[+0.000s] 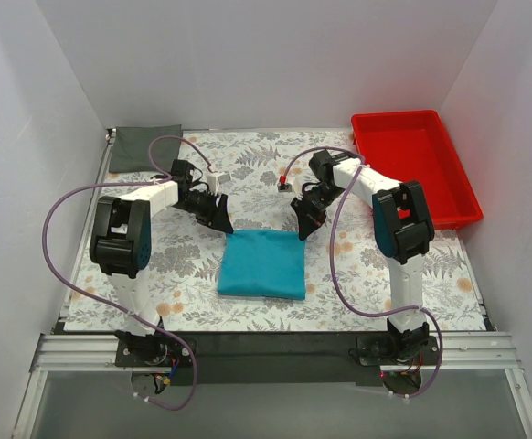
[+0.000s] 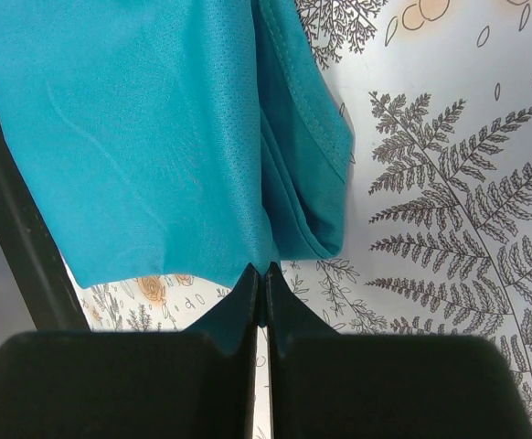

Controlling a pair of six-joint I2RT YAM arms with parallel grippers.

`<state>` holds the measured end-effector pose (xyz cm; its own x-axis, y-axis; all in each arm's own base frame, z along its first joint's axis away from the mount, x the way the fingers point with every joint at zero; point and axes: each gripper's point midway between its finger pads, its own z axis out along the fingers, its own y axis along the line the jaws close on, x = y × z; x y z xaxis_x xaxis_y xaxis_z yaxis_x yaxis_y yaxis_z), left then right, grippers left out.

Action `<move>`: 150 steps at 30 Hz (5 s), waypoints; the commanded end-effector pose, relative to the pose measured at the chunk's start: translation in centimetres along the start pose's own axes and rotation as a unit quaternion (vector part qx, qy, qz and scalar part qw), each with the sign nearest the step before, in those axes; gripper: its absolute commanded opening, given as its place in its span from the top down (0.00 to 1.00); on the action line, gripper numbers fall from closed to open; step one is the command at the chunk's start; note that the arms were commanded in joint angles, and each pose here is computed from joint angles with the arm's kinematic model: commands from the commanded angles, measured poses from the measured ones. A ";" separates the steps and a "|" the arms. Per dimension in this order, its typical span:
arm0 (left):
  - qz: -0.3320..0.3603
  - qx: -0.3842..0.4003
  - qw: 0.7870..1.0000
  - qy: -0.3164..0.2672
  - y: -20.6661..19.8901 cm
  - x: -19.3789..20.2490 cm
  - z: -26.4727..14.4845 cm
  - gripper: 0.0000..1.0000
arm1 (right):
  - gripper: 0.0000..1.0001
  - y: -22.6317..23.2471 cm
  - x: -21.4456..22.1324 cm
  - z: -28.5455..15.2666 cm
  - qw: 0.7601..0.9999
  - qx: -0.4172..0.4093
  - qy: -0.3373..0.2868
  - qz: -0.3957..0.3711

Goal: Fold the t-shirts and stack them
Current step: Fold the tshirt

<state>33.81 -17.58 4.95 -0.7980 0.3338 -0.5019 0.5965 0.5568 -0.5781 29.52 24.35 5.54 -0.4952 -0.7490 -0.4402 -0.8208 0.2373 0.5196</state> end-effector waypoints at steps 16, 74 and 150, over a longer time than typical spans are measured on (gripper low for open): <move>0.047 -0.039 0.998 -0.015 1.0 -2.5 -2.3 1.00 | 0.99 -2.8 -1.0 -2.4 0.998 0.055 0.000 -0.005; -0.369 0.162 0.915 0.012 -5.9 9.1 4.9 0.59 | 0.66 2.9 5.6 7.7 0.917 -0.144 -0.112 0.356; -0.423 -0.024 0.871 -0.246 0.8 2.7 -9.5 0.13 | 0.99 13.3 -13.7 11.9 0.950 0.177 -0.109 -0.234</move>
<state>30.22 -7.27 8.37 -0.8117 -0.5648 -0.1488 -0.2232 0.5353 -0.8146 22.23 42.83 5.24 -0.0995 -0.7678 -0.6330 -0.9875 0.1544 -0.0321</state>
